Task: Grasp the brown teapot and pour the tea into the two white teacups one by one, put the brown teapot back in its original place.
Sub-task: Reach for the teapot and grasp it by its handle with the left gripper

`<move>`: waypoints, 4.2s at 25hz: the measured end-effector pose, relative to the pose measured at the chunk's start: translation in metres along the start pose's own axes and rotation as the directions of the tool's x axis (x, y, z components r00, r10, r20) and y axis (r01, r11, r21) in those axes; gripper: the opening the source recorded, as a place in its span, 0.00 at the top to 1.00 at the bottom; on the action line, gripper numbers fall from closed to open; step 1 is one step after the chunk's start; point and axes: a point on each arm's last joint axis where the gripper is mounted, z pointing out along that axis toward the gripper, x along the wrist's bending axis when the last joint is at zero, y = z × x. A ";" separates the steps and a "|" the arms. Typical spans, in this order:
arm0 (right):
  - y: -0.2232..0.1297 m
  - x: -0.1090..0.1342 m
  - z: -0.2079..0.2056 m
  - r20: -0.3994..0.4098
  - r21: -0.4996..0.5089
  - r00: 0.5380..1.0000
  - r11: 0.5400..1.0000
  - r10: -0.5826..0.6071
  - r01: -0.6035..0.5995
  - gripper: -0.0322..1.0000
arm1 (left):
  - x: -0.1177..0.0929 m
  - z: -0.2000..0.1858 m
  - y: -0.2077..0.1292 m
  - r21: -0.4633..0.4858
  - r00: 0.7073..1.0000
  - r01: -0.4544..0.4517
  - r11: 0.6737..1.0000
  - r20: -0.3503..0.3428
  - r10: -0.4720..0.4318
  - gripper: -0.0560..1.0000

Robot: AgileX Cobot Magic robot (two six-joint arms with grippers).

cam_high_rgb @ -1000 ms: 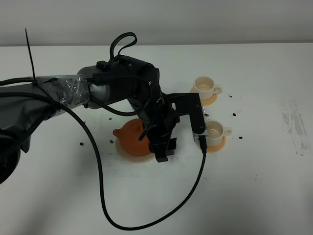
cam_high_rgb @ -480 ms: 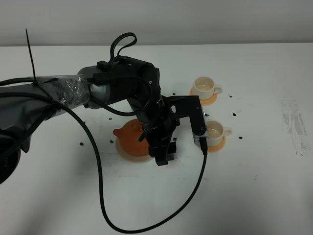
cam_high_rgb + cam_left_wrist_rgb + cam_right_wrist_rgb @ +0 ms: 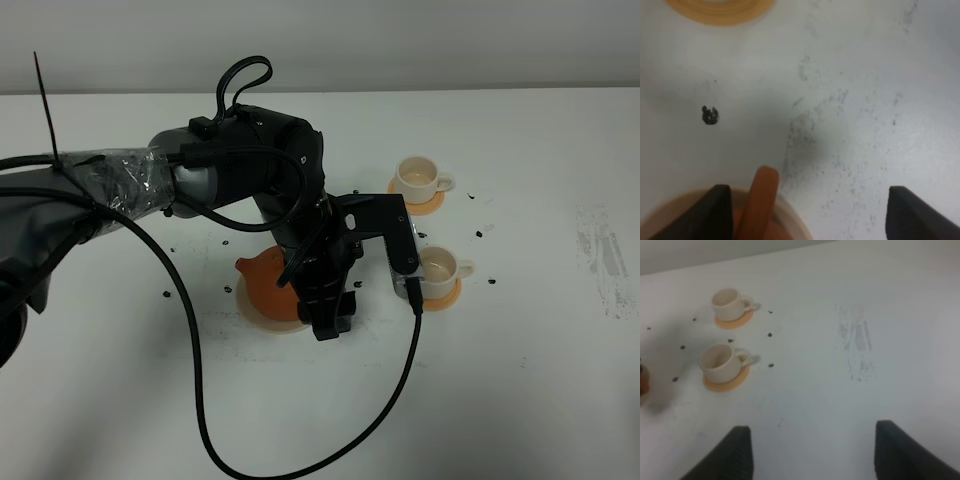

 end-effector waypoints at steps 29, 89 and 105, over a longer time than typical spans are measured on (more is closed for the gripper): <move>0.000 0.000 0.000 0.000 0.000 1.000 1.000 0.000 0.000 0.44 | 0.005 -0.002 0.006 -0.070 0.998 0.019 0.997 -0.059 -0.023 0.33; 0.000 0.000 0.000 0.000 0.000 1.000 1.000 0.000 0.000 0.44 | -0.016 -0.002 -0.012 0.083 0.986 0.049 0.995 0.152 -0.062 0.33; 0.000 0.000 0.000 0.000 0.000 1.000 1.000 0.000 0.000 0.44 | -0.019 0.004 -0.018 0.140 0.979 0.018 0.990 0.196 -0.046 0.34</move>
